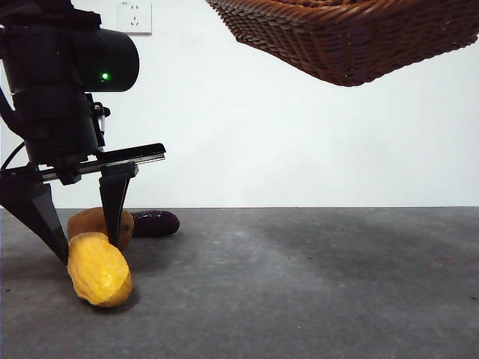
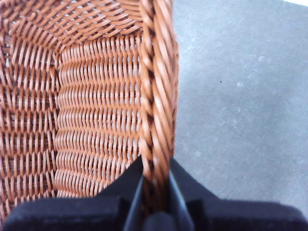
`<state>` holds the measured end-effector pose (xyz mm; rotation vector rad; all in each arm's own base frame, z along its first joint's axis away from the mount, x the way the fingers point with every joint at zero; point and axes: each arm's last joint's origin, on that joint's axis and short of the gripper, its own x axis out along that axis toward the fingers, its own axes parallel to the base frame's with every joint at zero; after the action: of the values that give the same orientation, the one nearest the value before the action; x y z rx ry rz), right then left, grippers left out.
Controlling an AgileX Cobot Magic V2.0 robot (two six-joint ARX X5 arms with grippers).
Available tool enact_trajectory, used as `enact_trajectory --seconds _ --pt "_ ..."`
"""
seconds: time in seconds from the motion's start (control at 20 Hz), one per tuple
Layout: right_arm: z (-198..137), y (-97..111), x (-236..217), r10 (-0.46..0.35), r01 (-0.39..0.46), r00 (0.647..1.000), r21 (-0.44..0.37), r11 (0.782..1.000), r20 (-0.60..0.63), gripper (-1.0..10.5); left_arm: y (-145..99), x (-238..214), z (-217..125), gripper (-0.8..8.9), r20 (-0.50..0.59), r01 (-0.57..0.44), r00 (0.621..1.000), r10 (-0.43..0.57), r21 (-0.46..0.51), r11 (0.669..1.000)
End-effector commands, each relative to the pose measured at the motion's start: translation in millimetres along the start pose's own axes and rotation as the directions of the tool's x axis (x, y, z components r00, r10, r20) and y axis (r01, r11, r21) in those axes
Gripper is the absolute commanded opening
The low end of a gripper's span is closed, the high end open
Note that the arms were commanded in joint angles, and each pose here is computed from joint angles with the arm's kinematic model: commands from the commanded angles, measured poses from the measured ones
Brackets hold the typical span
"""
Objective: Help me put the vegetables on the table into the basket
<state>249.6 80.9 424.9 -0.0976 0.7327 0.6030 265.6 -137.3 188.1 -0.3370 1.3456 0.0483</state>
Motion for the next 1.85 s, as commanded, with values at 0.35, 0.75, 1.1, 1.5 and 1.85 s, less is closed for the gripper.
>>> enact_trajectory --seconds 0.35,0.75,1.1,1.5,1.85 --pt "-4.3 0.9 -1.2 0.003 -0.002 0.999 0.018 1.0 -0.036 -0.2 -2.2 -9.1 4.6 -0.08 0.05 0.051 0.996 -0.074 0.356 0.933" --pt "-34.6 -14.7 54.1 -0.039 0.058 0.994 0.194 0.979 -0.1 -0.2 5.1 -102.3 -18.0 -0.08 0.144 0.223 0.908 -0.393 0.63 0.744" --pt "-97.0 -26.6 118.8 -0.015 0.059 0.993 0.382 0.922 -0.118 -0.2 30.8 -177.8 -60.7 -0.08 0.191 0.35 0.756 -0.626 0.69 0.634" --pt "-135.6 -6.4 148.1 0.095 -0.02 0.985 0.447 0.894 -0.145 -0.2 -19.2 -137.2 -55.5 -0.08 0.038 0.426 0.773 -0.633 0.709 0.563" --pt "-131.4 9.4 151.9 0.133 -0.066 0.984 0.454 0.888 -0.116 -0.2 -70.2 -62.4 -54.6 -0.08 -0.089 0.457 0.827 -0.555 0.681 0.572"
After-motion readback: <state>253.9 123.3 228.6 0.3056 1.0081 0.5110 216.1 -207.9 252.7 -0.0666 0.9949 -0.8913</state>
